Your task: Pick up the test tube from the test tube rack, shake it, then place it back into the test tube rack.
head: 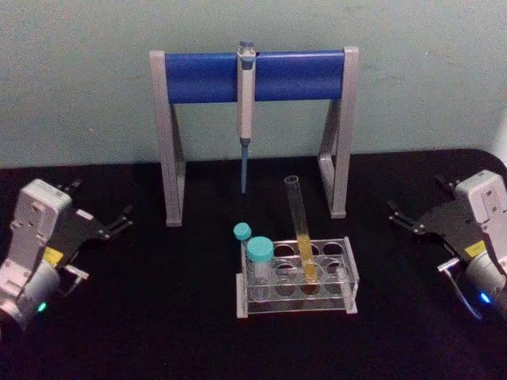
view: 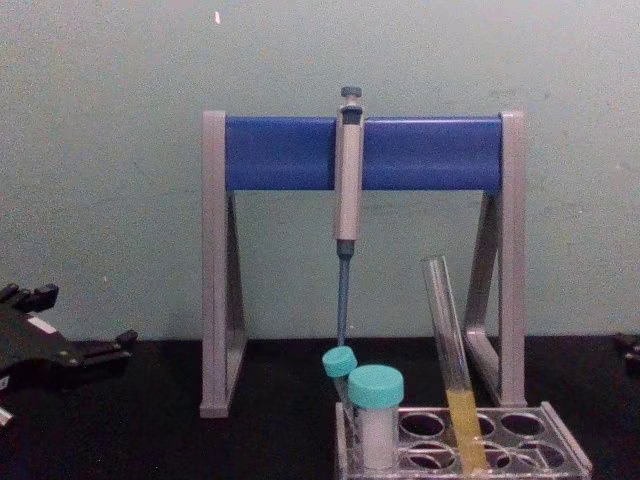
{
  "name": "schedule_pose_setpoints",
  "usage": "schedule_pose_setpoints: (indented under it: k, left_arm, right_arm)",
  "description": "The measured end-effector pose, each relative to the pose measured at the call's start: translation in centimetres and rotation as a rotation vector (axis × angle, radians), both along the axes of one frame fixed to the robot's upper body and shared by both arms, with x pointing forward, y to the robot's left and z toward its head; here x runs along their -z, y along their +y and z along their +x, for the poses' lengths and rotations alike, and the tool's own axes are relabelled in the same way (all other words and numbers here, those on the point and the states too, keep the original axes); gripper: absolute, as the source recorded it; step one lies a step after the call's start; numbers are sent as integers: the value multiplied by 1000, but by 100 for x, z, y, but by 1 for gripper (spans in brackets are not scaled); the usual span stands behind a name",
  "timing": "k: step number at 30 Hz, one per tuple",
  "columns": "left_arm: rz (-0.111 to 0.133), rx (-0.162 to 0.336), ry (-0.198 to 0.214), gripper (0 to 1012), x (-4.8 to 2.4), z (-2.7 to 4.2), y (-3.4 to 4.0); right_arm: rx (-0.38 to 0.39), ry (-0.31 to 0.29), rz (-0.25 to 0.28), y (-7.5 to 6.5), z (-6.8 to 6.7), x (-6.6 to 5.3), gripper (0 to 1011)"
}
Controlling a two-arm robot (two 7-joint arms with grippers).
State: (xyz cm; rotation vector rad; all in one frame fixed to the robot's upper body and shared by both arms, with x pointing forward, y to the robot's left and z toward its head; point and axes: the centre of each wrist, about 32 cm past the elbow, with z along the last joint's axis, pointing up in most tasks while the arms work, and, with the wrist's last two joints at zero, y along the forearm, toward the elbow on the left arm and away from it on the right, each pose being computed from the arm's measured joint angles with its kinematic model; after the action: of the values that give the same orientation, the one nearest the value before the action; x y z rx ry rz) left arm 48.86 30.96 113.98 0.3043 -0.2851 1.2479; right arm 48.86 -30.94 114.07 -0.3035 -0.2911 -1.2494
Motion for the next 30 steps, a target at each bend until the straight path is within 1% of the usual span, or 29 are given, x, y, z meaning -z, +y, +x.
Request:
schedule_pose_setpoints:
  k: [7, 12, 13, 14, 18, 19, 23, 26, 30]
  left_arm:
    - [0, 0, 0, 1001, 0, 0, 0]
    - [0, 0, 0, 1001, 0, 0, 0]
    - [0, 0, 0, 1001, 0, 0, 0]
    - [0, 0, 0, 1001, 0, 0, 0]
    - [0, 0, 0, 1001, 0, 0, 0]
    - [0, 0, 0, 1001, 0, 0, 0]
    - [0, 0, 0, 1001, 0, 0, 1]
    - [0, 0, 0, 1001, 0, 0, 0]
    - [0, 0, 0, 1001, 0, 0, 0]
  right_arm:
    - [-5, -31, 8, 4, -12, -55, 1000]
    - [-56, -52, 52, -17, -46, -124, 1000]
    - [-78, -59, 68, -22, -55, -150, 1000]
    - [-78, -59, 68, -22, -55, -150, 1000]
    - [-161, -74, 119, -20, -82, -232, 1000]
    - [-191, -76, 132, -12, -91, -260, 1000]
    - [-245, -75, 155, 12, -103, -315, 1000]
    - [-305, -70, 176, 49, -111, -366, 1000]
    - [-349, -49, 190, 87, -108, -379, 1000]
